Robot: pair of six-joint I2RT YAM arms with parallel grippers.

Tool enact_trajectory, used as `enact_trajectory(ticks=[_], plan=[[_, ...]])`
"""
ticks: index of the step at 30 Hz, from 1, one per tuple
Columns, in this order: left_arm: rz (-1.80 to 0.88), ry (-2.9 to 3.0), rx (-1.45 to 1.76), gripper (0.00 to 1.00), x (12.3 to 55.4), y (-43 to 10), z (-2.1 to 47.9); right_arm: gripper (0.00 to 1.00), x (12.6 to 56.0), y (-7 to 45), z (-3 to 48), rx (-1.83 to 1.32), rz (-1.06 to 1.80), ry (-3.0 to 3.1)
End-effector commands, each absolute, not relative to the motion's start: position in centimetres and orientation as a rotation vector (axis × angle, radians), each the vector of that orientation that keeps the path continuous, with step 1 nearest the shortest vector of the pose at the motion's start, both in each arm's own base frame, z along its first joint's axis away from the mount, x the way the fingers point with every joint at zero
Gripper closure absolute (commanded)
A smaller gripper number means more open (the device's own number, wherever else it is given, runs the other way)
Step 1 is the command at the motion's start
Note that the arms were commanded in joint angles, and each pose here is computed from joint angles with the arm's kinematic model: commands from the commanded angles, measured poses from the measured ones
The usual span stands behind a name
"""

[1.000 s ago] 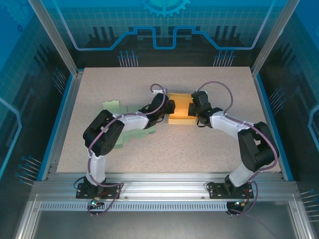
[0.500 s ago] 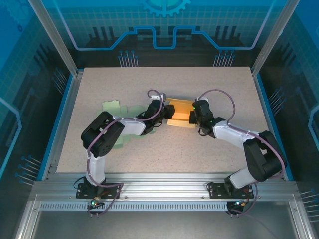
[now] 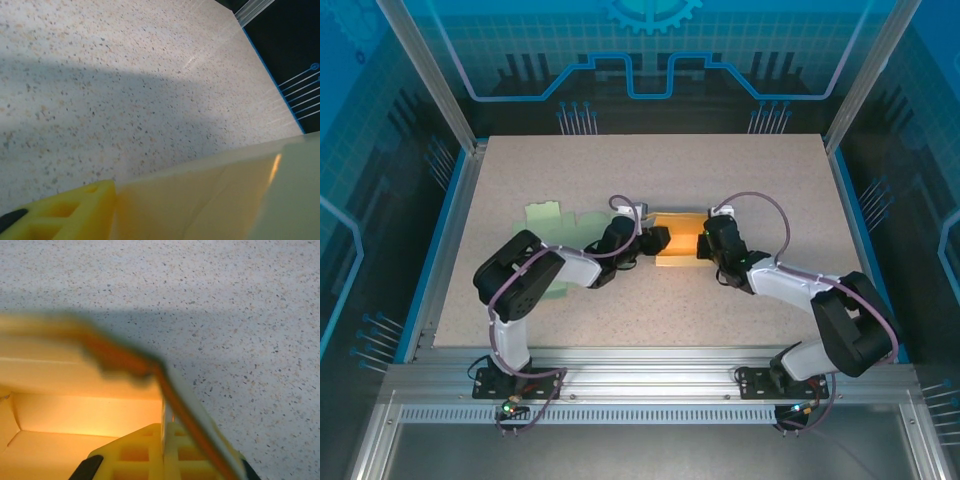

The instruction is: Fold the paper box

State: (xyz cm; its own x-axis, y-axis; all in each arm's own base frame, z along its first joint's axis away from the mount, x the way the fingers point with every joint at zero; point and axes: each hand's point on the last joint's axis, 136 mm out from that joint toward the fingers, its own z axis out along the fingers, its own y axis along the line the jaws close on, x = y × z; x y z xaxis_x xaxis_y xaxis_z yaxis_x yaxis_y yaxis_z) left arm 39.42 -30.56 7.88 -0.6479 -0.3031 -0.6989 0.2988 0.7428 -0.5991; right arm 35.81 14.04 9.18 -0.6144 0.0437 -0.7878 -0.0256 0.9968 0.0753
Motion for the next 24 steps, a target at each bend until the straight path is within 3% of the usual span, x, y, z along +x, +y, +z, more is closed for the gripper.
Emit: enact_trajectory(ticks=[1, 6, 17, 24], plan=[[-0.97, 2.094, 0.107, 0.38, 36.8, -31.8, 8.4, 0.93, 33.5, 15.5, 6.8, -0.083, 0.141, 2.3], [-0.948, 2.07, 0.143, 0.09, 35.9, -31.0, 9.6, 0.93, 33.0, 15.1, 6.4, -0.064, 0.129, 2.29], [-0.837, 2.097, 0.142, 0.11, 35.1, -28.9, 11.3, 0.93, 32.5, 14.7, 7.6, -0.054, 0.1, 2.263], [-0.623, 2.137, 0.386, 0.11, 34.2, -27.1, 11.8, 0.89, 32.2, 14.4, 9.4, -0.064, 0.087, 2.254]])
